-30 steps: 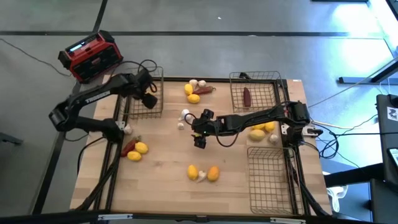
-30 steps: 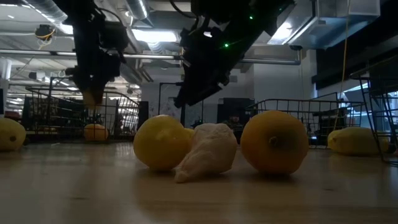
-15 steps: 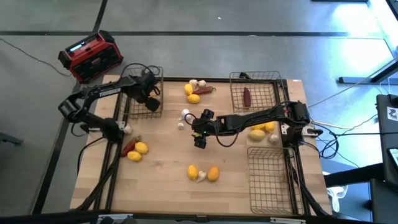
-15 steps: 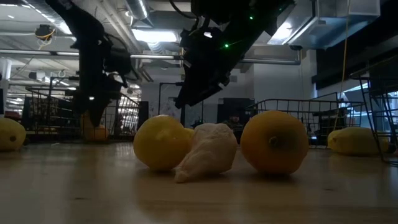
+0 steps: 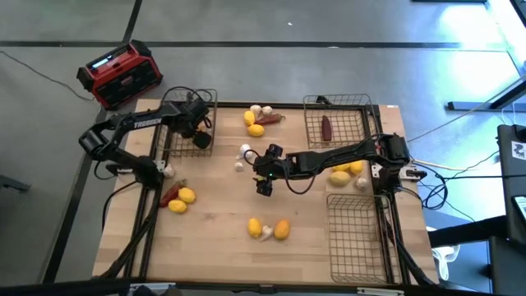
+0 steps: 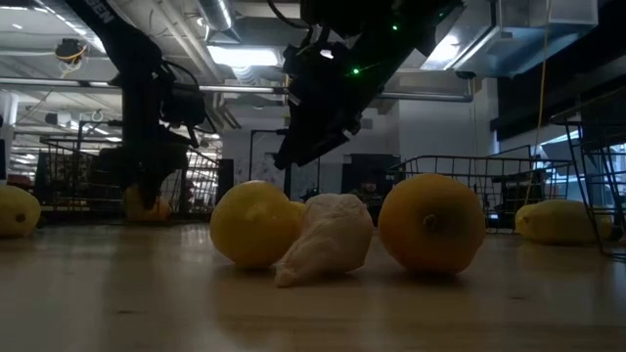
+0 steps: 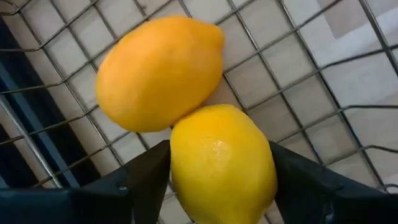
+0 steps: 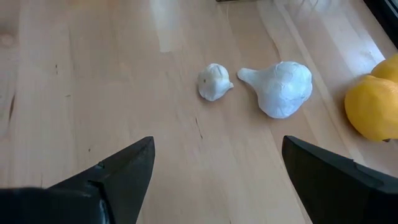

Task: Sort produce into baskets
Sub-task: Put the yellow lemon into the top left wire basket, then put the white garlic into the bottom wire basket

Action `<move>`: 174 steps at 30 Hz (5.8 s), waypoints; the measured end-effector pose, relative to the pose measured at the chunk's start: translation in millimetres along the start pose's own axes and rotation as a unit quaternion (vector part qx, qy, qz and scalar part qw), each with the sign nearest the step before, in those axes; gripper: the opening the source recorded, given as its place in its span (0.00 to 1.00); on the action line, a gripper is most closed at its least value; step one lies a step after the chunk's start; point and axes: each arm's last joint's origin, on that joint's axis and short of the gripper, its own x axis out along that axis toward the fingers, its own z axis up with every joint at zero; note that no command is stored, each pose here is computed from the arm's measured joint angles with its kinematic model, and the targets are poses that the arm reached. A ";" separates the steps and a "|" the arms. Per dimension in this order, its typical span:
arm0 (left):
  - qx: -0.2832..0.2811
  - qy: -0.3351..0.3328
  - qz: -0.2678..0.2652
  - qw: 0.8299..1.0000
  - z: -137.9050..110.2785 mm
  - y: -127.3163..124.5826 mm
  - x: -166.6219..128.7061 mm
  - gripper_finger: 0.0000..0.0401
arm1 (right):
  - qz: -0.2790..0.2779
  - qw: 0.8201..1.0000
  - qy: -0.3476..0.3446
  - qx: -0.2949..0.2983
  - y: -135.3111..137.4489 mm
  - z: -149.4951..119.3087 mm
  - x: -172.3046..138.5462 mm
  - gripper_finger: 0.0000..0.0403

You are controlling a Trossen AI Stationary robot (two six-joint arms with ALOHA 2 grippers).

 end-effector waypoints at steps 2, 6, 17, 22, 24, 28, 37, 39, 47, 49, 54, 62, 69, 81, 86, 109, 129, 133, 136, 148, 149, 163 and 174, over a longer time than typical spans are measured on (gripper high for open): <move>0.000 -0.001 0.000 1.000 0.2 0.0 0.0 0.67 | 0.000 1.000 0.000 -0.002 0.0 -0.1 0.0 0.86; 0.001 -0.002 0.000 1.000 0.1 -0.5 -0.3 0.73 | 0.001 1.000 0.000 -0.004 0.6 -0.1 -0.3 0.86; 0.016 -0.049 -0.010 0.999 -2.3 10.3 -49.7 0.74 | 0.001 1.000 -0.002 -0.005 0.6 0.3 -0.3 0.86; 0.007 -0.138 -0.062 0.988 -11.1 11.4 -90.3 0.74 | 0.001 1.000 -0.002 -0.005 0.6 0.3 -0.4 0.86; 0.014 -0.168 -0.096 0.981 -18.2 8.9 -103.2 0.74 | 0.001 1.000 -0.002 -0.005 0.6 0.3 -0.4 0.86; 0.032 -0.217 -0.159 0.963 -33.6 1.1 -125.0 0.74 | 0.001 1.000 -0.002 -0.005 0.6 0.3 -0.4 0.86; 0.133 -0.290 -0.282 0.905 -54.4 -37.1 -155.1 0.74 | 0.003 1.000 -0.012 -0.002 0.9 2.5 -0.5 0.86; 0.153 -0.299 -0.303 0.892 -56.4 -49.1 -158.1 0.74 | 0.003 1.000 -0.012 -0.002 0.9 2.5 -0.5 0.86; 0.218 -0.312 -0.305 0.873 -62.0 -102.9 -153.8 0.74 | 0.002 1.000 -0.008 -0.003 0.8 1.6 -0.4 0.86; 0.234 -0.304 -0.282 0.880 -63.5 -115.4 -146.1 0.74 | 0.001 1.000 -0.001 -0.006 0.4 0.6 -1.6 0.86; 0.270 -0.274 -0.226 0.895 -63.8 -143.8 -120.8 0.74 | -0.003 1.000 0.026 -0.015 -1.5 -3.2 -6.5 0.86; 0.325 -0.234 -0.167 0.901 -60.2 -177.2 -79.0 0.74 | -0.005 0.999 0.043 -0.017 -2.0 -6.6 -6.7 0.86; 0.351 -0.225 -0.098 0.904 -57.6 -188.5 -53.4 0.74 | -0.005 0.999 0.045 -0.018 -2.0 -7.1 -6.7 0.86; 0.363 -0.206 -0.058 0.907 -50.6 -200.6 -20.0 0.74 | -0.004 0.999 0.047 -0.017 -2.0 -7.7 -6.5 0.86; 0.364 -0.199 -0.056 0.908 -47.8 -201.4 -13.1 0.74 | -0.005 0.999 0.049 -0.016 -2.3 -8.3 -6.3 0.86; 0.371 -0.154 -0.109 0.909 -44.3 -200.3 -4.9 0.34 | 0.035 0.999 0.038 -0.011 0.5 -4.4 -7.2 0.86; 0.388 -0.284 -0.216 0.850 -77.7 -196.4 -105.5 0.31 | 0.077 0.996 -0.015 -0.051 12.3 8.7 -32.3 0.86; 0.386 -0.305 -0.242 0.836 -85.4 -199.8 -116.5 0.32 | 0.090 0.990 -0.060 -0.095 21.0 17.2 -47.5 0.86; 0.372 -0.314 -0.261 0.834 -88.4 -203.8 -120.4 0.32 | 0.097 0.986 -0.079 -0.108 26.0 19.9 -52.0 0.86; 0.383 -0.333 -0.276 0.816 -95.0 -209.4 -125.9 0.32 | 0.141 0.983 -0.097 -0.066 27.8 24.7 -52.6 0.70; 0.383 -0.333 -0.277 0.816 -94.9 -209.4 -126.1 0.32 | 0.141 0.983 -0.097 -0.064 27.8 24.8 -52.5 0.67; 0.388 -0.339 -0.279 0.811 -96.5 -210.7 -127.4 0.32 | 0.125 0.985 -0.102 -0.061 26.9 25.5 -52.4 0.33; 0.388 -0.339 -0.279 0.811 -96.7 -210.7 -127.4 0.32 | 0.125 0.985 -0.108 -0.059 27.2 26.2 -52.0 0.26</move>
